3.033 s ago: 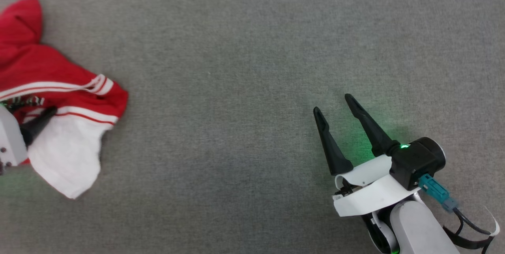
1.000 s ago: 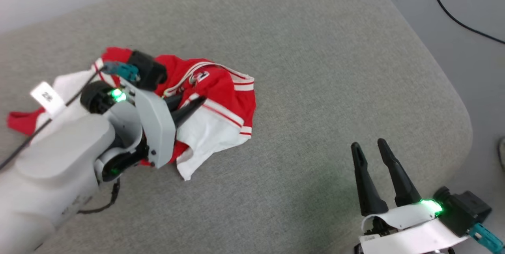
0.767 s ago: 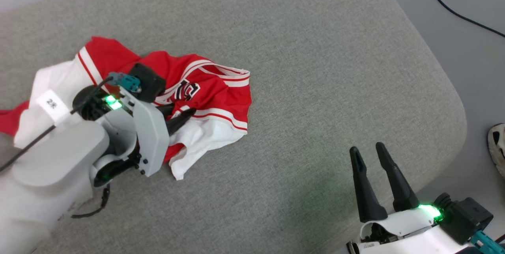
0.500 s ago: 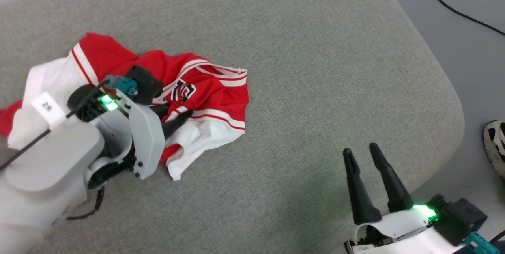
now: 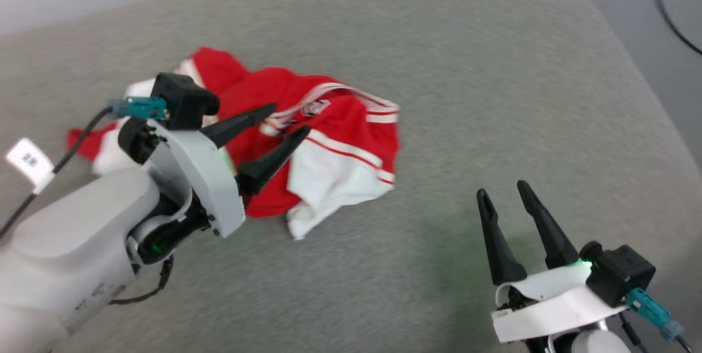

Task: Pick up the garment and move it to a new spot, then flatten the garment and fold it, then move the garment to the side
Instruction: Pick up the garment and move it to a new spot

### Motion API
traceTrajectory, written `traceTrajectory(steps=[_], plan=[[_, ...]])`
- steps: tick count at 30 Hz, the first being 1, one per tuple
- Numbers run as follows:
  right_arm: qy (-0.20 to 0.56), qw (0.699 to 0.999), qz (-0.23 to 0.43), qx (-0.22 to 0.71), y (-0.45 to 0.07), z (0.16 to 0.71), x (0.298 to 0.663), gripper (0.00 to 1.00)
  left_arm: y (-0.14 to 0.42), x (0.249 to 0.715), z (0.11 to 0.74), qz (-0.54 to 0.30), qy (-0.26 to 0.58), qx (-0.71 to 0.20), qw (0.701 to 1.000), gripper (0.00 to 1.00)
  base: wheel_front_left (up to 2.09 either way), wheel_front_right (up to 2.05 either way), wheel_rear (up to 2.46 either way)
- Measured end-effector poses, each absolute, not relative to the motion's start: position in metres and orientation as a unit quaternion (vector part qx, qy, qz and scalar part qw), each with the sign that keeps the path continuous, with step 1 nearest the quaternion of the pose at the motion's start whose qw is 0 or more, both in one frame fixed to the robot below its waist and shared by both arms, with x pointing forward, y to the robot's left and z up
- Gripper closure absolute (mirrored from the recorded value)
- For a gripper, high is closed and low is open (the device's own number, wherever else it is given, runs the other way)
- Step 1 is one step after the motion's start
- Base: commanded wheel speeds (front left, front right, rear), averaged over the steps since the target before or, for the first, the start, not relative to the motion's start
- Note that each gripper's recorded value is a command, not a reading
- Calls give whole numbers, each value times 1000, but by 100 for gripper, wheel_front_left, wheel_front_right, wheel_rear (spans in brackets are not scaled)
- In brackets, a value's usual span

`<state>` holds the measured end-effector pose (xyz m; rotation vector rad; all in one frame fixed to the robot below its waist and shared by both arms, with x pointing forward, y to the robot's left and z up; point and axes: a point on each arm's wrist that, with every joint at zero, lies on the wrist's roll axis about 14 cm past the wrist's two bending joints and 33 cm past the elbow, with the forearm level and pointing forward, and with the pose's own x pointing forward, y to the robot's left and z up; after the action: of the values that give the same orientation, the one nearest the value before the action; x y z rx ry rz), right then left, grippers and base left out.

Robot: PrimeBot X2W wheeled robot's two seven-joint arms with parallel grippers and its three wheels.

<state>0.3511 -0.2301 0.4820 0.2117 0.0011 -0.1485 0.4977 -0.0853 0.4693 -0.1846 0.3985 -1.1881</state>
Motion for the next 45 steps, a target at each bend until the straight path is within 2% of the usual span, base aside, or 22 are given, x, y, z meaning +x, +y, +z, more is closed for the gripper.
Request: traceTrajectory(steps=[6,13,19,30,36,41,45], plan=[[7,996,-23,85,-208,475,376,0,-41,495,501,-506,145,-132,840,0,0,0,0],[20,997,30,66,-178,466,394,0,41,469,470,-402,183,-125,888,0,0,0,0],[24,996,64,52,-156,463,406,0,104,457,481,-280,156,-205,925,0,0,0,0],[20,993,113,39,-122,467,408,0,254,381,479,-51,94,-235,966,0,0,0,0],[2,993,117,33,-120,481,401,0,308,325,481,31,59,-218,974,0,0,0,0],[-10,994,109,29,-127,490,393,0,319,296,487,42,40,-167,984,0,0,0,0],[-21,995,98,26,-135,499,388,0,319,290,495,35,24,-104,994,0,0,0,0]])
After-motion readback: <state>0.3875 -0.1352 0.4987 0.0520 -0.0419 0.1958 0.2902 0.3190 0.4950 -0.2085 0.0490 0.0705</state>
